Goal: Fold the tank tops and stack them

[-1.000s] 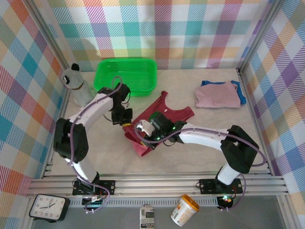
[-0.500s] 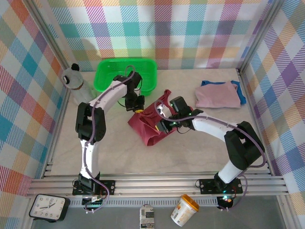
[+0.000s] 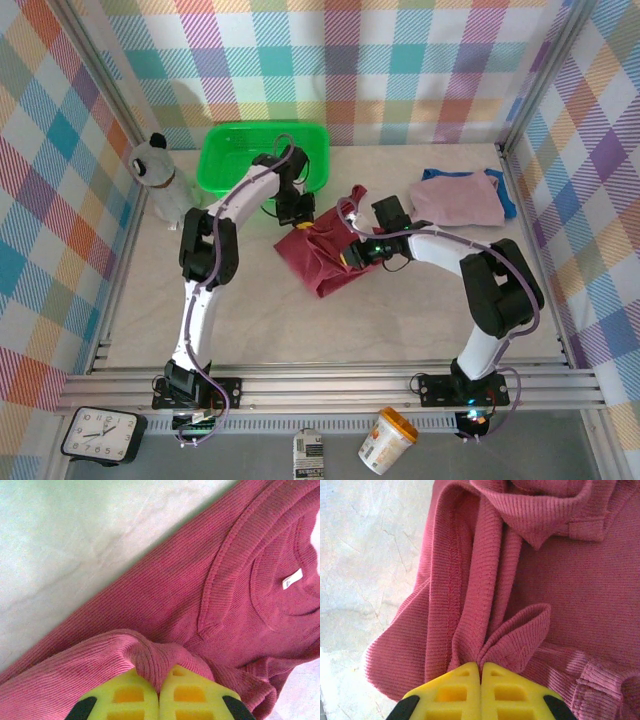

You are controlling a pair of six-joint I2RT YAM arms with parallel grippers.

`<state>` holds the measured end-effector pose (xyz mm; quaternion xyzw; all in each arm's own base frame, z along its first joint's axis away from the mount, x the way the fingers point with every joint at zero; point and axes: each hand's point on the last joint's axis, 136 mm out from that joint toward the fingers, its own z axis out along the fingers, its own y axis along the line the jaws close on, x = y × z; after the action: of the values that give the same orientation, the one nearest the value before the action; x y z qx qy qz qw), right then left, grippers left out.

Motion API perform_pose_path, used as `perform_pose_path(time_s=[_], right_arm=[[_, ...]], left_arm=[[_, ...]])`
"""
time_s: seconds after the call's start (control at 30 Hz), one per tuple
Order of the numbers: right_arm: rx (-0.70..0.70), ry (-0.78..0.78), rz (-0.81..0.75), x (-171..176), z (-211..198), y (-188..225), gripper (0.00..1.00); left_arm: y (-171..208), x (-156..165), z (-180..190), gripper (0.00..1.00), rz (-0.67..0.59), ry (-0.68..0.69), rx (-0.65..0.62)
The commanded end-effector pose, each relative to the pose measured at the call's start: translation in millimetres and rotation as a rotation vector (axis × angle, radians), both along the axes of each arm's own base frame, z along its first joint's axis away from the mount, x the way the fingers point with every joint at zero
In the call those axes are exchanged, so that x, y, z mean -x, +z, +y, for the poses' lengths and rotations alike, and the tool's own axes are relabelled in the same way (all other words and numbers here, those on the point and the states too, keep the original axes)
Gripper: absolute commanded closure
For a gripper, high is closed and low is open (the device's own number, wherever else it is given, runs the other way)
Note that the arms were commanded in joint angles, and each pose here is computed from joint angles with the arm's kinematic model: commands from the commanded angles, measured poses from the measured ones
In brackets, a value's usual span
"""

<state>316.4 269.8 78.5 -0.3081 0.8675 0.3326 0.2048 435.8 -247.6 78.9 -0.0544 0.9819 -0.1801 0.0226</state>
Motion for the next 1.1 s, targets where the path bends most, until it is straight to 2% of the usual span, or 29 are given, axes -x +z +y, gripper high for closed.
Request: perform_pose_path(time_s=[0.0, 0.1, 0.27, 0.37, 0.6, 0.7, 0.8, 0.93, 1.0, 1.07], right_arm=[[-0.007, 0.008, 0.019, 0.1, -4.4, 1.3, 0.94], [0.015, -0.001, 0.038, 0.1, -8.5, -7.7, 0.92], [0.059, -0.073, 0.047, -9.4, -23.5, -18.1, 0.89], [0.075, -0.138, 0.05, -18.8, -33.8, -19.3, 0.88], [0.121, -0.278, 0.09, -34.7, -57.9, -26.2, 0.87], [0.152, -0.333, 0.099, -39.3, -67.1, -27.0, 0.83], [0.194, -0.389, 0.109, -41.3, -78.6, -27.0, 0.78], [0.279, -0.467, 0.051, -44.2, -102.4, -12.3, 0.63], [0.245, -0.447, 0.009, -42.4, -99.6, 6.7, 0.63], [0.149, -0.407, -0.008, -36.5, -86.0, 25.4, 0.61]], left_arm=[[3.5, -16.0, -14.8, 0.97, -0.048, -0.002, 0.032], [-4.8, -18.4, -18.3, 0.93, -0.035, -0.008, 0.023], [-3.1, -26.0, -27.7, 0.81, -0.065, -0.022, 0.037], [12.9, -32.5, -36.9, 0.71, -0.123, -0.04, 0.06], [67.1, -35.8, -51.5, 0.62, -0.262, -0.093, 0.115], [88.3, -30.5, -52.6, 0.61, -0.302, -0.111, 0.117], [100.1, -19.5, -44.5, 0.6, -0.32, -0.136, 0.065], [99.1, 5.2, -32.3, 0.6, -0.32, -0.164, -0.012], [91.3, 16.9, -23.9, 0.6, -0.314, -0.164, -0.051], [80.2, 26.4, -12.4, 0.6, -0.307, -0.153, -0.094]])
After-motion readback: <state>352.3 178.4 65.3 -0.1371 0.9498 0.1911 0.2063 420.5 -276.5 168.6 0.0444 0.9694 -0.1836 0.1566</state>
